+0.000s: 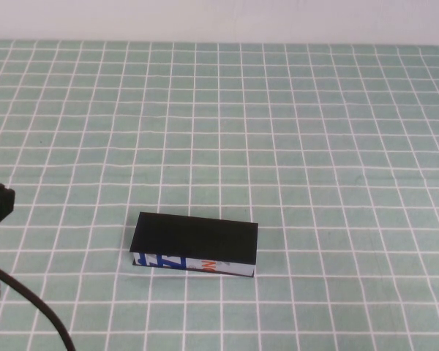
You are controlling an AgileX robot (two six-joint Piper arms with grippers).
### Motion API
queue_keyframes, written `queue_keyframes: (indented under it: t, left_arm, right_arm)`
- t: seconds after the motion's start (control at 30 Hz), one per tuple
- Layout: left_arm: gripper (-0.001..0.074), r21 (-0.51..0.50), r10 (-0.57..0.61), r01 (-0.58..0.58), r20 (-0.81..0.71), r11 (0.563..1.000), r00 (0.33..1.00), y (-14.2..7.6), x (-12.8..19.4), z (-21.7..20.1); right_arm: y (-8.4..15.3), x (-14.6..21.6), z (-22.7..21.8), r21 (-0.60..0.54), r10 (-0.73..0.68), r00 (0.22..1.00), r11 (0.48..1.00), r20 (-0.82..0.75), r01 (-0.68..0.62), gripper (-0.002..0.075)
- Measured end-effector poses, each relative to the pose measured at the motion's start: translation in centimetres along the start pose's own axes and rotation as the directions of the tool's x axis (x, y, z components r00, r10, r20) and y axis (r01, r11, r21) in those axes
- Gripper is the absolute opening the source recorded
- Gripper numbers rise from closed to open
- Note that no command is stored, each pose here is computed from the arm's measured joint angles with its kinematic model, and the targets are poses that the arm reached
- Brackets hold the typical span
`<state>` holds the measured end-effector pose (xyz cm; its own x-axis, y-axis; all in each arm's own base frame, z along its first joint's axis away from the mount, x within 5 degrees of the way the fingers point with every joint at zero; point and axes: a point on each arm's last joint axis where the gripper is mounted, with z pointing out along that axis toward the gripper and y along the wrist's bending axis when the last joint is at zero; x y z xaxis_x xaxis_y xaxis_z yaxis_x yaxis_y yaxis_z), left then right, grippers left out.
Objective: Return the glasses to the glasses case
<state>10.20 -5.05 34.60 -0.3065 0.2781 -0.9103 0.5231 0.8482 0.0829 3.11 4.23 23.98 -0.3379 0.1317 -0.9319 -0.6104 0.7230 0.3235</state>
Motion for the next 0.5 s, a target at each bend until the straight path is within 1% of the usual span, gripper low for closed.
queue_keyframes:
  t: [0.23,0.3,0.4,0.5]
  left_arm:
    - [-0.0002,0.000,-0.001,0.001,0.000,1.000,1.000,0.0,0.0,0.0]
    - [-0.0002,0.000,-0.001,0.001,0.000,1.000,1.000,0.0,0.0,0.0]
    - [-0.0002,0.001,-0.002,0.002,-0.002,1.000,1.000,0.0,0.0,0.0]
    - [-0.0002,0.001,-0.002,0.002,-0.002,1.000,1.000,0.0,0.0,0.0]
  right_arm:
    - [0.1,0.1,0.0,-0.008,0.030,0.999,1.000,-0.009,-0.030,-0.0014]
    - [0.0,-0.3,0.0,-0.001,0.065,0.997,0.998,0.038,-0.065,-0.0014]
    - [-0.2,-1.0,-0.1,0.010,0.082,0.990,0.996,0.115,-0.084,-0.0014]
    - [-0.2,-1.2,-0.1,0.012,0.087,0.988,0.996,0.129,-0.089,-0.0014]
